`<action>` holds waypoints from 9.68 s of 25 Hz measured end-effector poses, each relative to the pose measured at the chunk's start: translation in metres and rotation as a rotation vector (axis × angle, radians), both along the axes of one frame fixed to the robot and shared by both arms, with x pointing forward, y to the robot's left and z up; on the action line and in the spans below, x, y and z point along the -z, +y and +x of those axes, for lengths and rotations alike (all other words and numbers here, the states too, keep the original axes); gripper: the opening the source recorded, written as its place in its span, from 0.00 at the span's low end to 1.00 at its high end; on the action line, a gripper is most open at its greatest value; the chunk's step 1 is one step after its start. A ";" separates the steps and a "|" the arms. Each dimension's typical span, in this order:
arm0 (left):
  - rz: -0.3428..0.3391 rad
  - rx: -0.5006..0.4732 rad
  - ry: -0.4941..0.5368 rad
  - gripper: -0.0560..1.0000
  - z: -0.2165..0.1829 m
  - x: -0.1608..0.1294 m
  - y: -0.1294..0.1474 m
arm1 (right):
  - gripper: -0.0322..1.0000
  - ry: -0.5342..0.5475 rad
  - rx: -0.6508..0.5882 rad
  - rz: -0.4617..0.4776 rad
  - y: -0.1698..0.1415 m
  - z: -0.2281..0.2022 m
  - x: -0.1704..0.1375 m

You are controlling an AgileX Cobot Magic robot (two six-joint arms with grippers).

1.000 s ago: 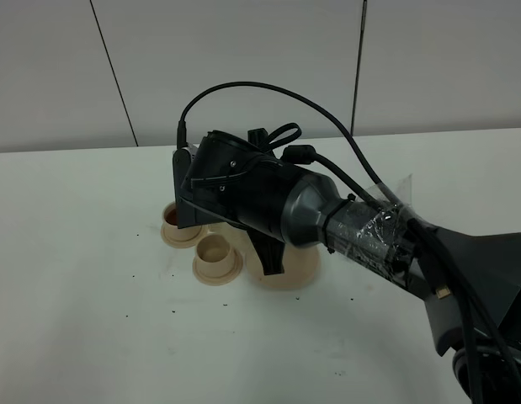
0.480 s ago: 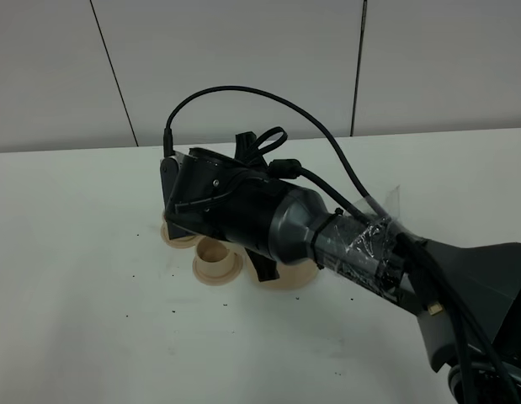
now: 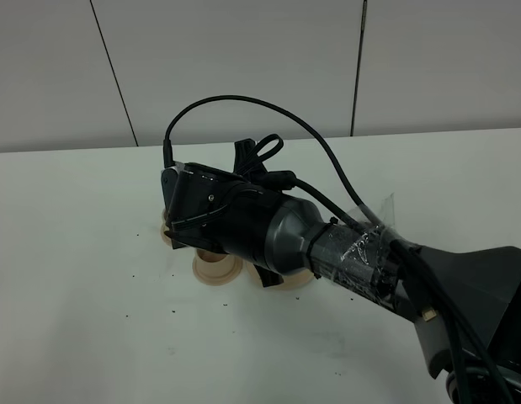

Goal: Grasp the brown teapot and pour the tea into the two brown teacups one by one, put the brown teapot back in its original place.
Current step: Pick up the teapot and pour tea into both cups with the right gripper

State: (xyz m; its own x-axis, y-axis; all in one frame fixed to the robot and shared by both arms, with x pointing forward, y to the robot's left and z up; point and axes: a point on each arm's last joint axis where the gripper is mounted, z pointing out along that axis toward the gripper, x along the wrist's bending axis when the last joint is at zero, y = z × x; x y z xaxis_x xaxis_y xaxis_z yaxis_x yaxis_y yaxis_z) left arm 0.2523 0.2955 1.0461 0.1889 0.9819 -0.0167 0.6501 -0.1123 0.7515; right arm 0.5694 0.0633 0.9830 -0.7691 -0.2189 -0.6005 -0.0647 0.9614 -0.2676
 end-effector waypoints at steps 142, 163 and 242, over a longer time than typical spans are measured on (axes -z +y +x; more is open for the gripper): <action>0.000 0.000 0.000 0.28 0.000 0.000 0.000 | 0.12 -0.210 -0.172 -0.270 0.020 -0.007 0.008; 0.000 0.000 0.000 0.28 0.000 0.000 0.000 | 0.12 -0.172 -0.174 -0.285 0.021 -0.006 0.024; 0.000 0.000 0.000 0.28 0.000 0.000 0.000 | 0.12 -0.199 -0.208 -0.343 0.020 -0.004 0.021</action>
State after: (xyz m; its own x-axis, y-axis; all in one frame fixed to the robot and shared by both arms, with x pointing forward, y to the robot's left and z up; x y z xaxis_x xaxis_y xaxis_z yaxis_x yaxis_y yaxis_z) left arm 0.2523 0.2955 1.0461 0.1889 0.9819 -0.0167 0.6501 -0.1123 0.7515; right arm 0.5650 0.0837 0.9623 -0.5646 -0.5689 -0.5979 -0.1619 0.7867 -0.5957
